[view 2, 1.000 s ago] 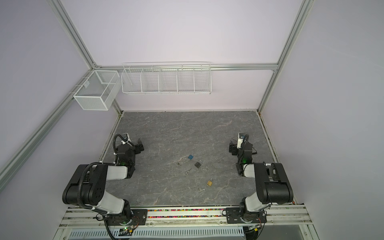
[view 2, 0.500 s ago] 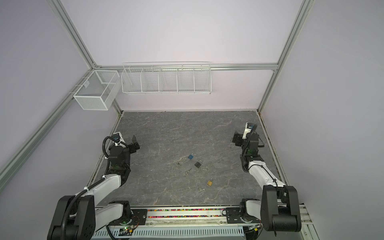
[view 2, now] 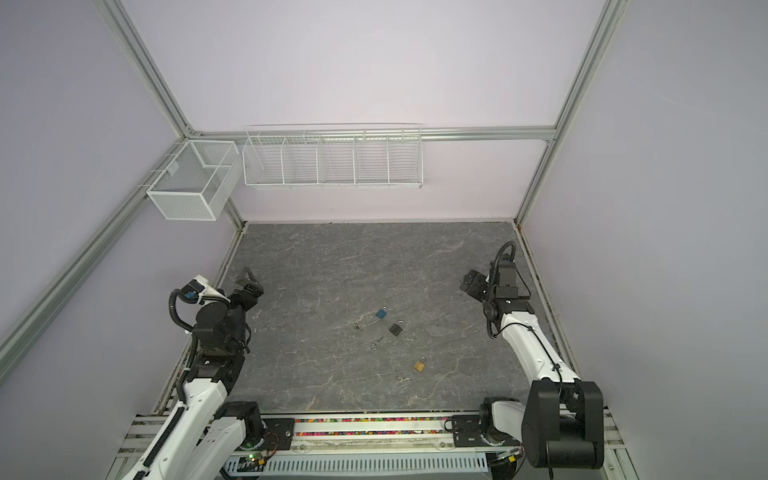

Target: Unlock with the key

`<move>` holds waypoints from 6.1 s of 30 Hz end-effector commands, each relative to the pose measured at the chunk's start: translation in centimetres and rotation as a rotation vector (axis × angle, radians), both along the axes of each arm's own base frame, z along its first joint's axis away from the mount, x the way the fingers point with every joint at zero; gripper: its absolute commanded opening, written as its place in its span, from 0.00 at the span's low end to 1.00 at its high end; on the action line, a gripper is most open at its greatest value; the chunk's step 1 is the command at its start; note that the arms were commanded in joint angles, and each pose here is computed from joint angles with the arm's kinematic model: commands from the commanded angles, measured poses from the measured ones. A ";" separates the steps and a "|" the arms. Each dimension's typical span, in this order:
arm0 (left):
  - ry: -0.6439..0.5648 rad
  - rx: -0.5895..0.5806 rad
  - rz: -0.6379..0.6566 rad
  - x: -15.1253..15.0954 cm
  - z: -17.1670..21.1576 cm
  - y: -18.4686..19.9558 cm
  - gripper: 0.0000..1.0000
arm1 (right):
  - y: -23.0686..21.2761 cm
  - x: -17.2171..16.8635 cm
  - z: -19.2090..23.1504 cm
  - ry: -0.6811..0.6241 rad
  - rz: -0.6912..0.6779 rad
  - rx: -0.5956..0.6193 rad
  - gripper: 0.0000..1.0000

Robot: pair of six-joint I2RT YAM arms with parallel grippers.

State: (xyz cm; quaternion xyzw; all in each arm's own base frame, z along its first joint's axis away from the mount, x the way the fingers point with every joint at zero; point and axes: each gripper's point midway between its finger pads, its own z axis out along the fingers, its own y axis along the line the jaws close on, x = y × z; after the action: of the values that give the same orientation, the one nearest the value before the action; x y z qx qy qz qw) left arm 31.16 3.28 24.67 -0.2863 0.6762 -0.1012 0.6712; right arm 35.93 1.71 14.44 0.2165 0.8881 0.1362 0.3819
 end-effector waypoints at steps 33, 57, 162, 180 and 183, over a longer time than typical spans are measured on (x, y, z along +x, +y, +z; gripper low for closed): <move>0.907 0.074 -0.764 -2.9 -15.5 -28.0 0.54 | 19.8 -11.7 -2.7 0.197 0.597 -0.012 0.89; 1.060 0.192 -0.752 -2.6 -21.8 -29.5 0.22 | 20.1 -11.7 -3.5 0.215 0.587 -0.018 0.89; 0.417 -0.103 -1.177 -7.9 9.4 -31.4 0.00 | 32.9 -12.0 17.5 -1.083 1.059 -0.364 0.21; 0.418 -0.108 -1.147 -8.2 9.6 -30.4 0.14 | 32.4 -11.5 17.3 -1.079 1.070 -0.506 0.06; 0.387 -0.178 -1.154 -8.7 10.4 -30.2 0.42 | 31.9 -11.3 17.5 -1.094 1.048 -0.546 0.06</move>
State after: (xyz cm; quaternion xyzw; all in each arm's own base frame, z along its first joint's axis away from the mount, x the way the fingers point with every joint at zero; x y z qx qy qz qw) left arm 23.24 -27.40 34.01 0.0710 0.8327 -0.4279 0.3442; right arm 24.77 34.31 30.21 -0.4226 0.5852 0.1914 0.6650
